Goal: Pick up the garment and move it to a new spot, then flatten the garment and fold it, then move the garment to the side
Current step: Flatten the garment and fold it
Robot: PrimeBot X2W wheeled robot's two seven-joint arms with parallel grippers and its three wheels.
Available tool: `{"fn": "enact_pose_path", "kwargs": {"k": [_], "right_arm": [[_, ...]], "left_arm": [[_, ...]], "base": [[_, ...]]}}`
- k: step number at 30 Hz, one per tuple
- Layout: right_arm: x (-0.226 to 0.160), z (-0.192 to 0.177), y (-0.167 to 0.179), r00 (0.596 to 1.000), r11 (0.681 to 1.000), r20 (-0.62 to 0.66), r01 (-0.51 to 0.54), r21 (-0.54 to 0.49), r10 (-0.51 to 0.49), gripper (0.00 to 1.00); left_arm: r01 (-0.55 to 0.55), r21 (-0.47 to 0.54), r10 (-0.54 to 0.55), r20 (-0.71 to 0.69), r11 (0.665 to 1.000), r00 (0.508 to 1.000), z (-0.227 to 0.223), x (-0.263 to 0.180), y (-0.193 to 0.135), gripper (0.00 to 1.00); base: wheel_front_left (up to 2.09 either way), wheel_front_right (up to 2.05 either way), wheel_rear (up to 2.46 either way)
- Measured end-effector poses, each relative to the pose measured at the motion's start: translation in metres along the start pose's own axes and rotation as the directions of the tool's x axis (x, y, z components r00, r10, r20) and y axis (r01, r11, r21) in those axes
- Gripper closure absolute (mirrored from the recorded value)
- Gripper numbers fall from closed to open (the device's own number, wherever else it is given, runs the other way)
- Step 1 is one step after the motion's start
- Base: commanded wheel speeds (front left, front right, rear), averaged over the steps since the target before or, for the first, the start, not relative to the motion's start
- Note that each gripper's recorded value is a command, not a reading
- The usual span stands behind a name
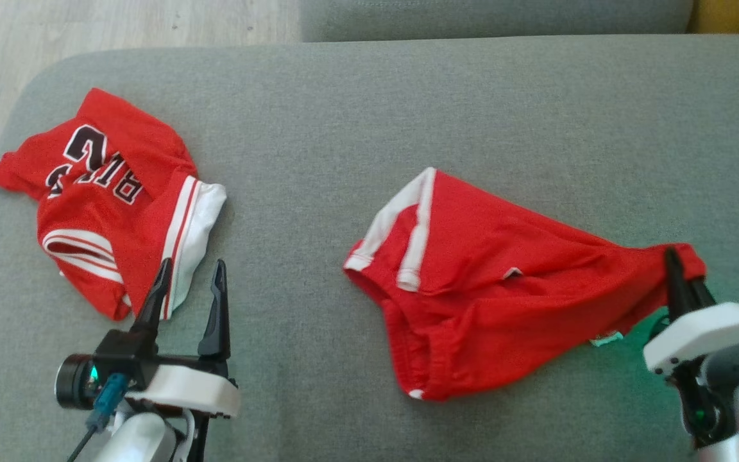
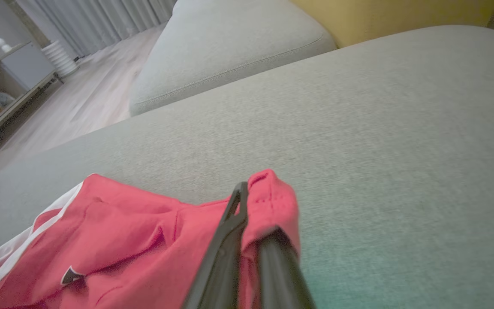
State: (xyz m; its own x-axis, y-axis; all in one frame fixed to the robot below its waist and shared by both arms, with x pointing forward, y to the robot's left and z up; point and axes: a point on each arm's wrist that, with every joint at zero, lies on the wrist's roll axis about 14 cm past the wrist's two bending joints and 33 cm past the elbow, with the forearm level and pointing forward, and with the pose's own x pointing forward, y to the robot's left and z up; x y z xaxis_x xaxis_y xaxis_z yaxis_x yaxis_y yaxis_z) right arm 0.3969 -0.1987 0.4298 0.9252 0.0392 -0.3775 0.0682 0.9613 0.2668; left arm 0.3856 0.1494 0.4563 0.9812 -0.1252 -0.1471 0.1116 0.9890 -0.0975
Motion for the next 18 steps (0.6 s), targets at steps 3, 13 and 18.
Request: {"fn": "enact_pose_path", "kwargs": {"k": [3, 13, 18], "right_arm": [[-0.002, 0.0, -0.014, 0.999, 0.999, 0.032, 0.04, 0.021, -0.04, 0.0], [-0.018, 0.057, -0.01, 0.96, 0.993, 0.278, 0.059, -0.1, -0.029, 0.0], [-0.042, 0.082, 0.019, 0.923, 0.966, 0.377, 0.025, -0.255, 0.076, 0.0]], "left_arm": [[0.009, 0.001, -0.009, -0.007, 1.0, 1.0, -0.002, 0.001, -0.003, 0.0], [0.023, 0.009, -0.024, 0.017, 1.0, 1.0, 0.006, -0.003, -0.008, 0.0], [0.024, 0.022, -0.025, 0.038, 0.999, 0.999, 0.013, -0.009, -0.008, 0.0]], "base": [[0.0, 0.0, 0.0], [0.0, 0.0, 0.0], [0.0, 0.0, 0.0]]}}
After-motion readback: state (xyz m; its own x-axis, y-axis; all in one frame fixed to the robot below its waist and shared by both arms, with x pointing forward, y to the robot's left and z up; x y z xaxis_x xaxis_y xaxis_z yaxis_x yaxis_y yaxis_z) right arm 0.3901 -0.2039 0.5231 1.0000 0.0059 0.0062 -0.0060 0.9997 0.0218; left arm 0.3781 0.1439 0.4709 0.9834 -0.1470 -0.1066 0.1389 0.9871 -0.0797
